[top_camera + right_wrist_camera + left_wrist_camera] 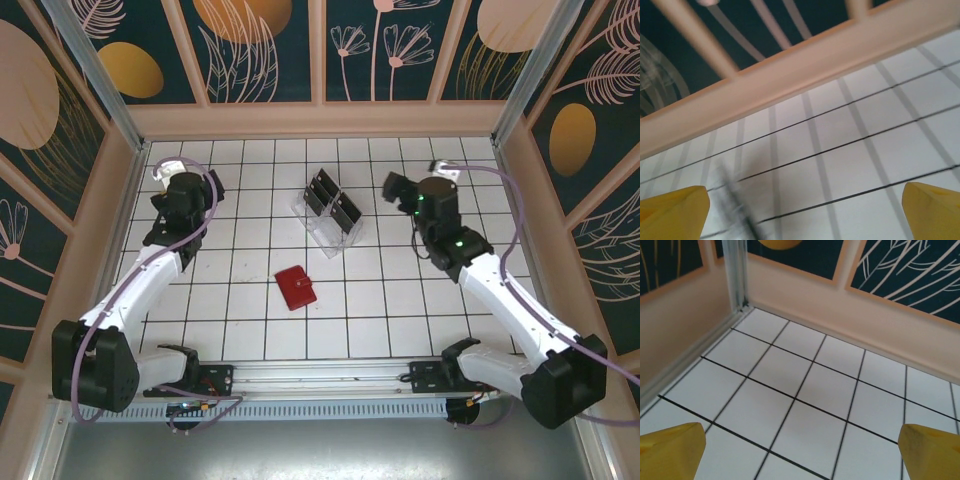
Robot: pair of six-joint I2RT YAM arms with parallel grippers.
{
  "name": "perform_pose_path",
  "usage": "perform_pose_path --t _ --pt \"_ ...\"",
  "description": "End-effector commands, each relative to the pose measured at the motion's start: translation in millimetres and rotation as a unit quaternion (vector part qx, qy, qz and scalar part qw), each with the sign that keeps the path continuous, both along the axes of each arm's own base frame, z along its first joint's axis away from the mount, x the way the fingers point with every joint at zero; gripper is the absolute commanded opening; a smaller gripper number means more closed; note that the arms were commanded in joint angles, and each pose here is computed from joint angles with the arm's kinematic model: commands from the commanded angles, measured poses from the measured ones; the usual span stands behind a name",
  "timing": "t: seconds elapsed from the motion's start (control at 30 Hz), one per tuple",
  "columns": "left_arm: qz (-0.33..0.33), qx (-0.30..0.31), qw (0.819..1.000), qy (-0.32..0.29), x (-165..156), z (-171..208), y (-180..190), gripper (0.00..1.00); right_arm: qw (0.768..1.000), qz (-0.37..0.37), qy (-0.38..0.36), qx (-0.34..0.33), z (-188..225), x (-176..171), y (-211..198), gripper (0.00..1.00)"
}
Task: Put the credit cards into the card holder
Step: Reset both arms
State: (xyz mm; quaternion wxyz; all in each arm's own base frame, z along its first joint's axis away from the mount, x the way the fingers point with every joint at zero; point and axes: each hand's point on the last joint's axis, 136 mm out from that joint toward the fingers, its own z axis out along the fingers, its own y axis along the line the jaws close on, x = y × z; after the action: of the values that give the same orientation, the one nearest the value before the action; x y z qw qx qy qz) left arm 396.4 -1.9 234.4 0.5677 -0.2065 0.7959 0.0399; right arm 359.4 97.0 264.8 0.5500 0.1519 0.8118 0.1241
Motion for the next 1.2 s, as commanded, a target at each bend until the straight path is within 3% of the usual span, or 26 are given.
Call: perform_pose_path --t 0.0,0.17,0.43,0.63,0.9,1.17 --pt "0.018 0.067 0.997 -0.04 -1 14 18 0.98 0.997 -0.058 0.032 -0.033 -30 2 -49 0.99" --pt "0.009 0.101 0.994 -0.047 -8 -10 30 0.99 0.985 -0.159 0.04 -0.046 -70 5 -117 0.99" --pt "-0.006 0.125 0.991 -0.042 -20 -68 33 0.99 0.975 -0.199 0.033 -0.093 -108 7 -152 0.99" --pt "-0.026 0.119 0.991 -0.057 -20 -91 28 0.98 0.976 -0.166 0.017 -0.142 -127 15 -150 0.99" --pt "-0.1 0.125 0.984 -0.077 -12 -87 6 0.99 0.978 -0.101 -0.102 -0.154 -122 7 -132 0.99" --pt "-0.071 0.13 0.98 -0.132 -35 -82 16 0.99 0.965 -0.058 -0.192 -0.166 -119 -15 -114 0.99"
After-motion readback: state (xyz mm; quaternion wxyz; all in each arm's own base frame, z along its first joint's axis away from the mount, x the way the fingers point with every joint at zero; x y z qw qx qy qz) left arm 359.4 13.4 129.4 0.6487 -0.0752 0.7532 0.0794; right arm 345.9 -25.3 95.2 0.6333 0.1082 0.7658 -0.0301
